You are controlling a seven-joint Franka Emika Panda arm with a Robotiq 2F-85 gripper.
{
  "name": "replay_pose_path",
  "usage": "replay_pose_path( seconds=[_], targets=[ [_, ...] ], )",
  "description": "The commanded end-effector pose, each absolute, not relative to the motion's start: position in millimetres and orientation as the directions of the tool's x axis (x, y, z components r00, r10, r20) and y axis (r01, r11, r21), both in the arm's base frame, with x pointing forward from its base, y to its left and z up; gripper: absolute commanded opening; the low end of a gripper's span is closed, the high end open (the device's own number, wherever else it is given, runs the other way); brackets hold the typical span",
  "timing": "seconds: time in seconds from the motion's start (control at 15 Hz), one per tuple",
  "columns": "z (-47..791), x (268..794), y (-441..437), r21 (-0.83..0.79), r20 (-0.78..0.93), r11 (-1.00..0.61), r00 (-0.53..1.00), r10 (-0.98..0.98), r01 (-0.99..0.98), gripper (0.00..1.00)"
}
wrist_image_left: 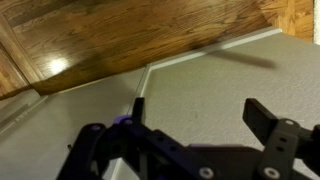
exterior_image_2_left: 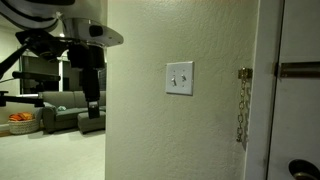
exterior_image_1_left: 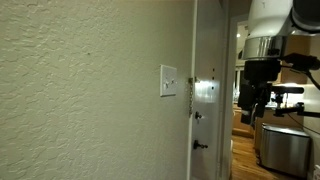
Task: Flip the right light switch down
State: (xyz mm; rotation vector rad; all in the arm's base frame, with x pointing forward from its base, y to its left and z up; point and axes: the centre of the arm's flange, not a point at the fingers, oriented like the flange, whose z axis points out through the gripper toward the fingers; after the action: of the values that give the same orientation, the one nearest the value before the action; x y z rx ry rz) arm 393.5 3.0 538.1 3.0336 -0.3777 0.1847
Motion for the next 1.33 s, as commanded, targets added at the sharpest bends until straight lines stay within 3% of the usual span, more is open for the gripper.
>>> replay_pose_path(
  seconds=[0.0,0.73,1.07,1.27],
  targets=[
    [537.2,417.3,0.8,0.077,0.146,-0.969,0.964,-0.221,-0.234,1.00],
    [558.6,509.1,-10.7,0.078,0.189,-0.997,0.982,-0.003,-0.018,1.00],
    [582.6,526.7,-22.9,0.108,0.220,-0.988,0.966,0.133,0.112,1.00],
    [580.4,522.8,-21.4,0.108,0.227,-0.990,0.968,0.110,0.088,1.00]
  ],
)
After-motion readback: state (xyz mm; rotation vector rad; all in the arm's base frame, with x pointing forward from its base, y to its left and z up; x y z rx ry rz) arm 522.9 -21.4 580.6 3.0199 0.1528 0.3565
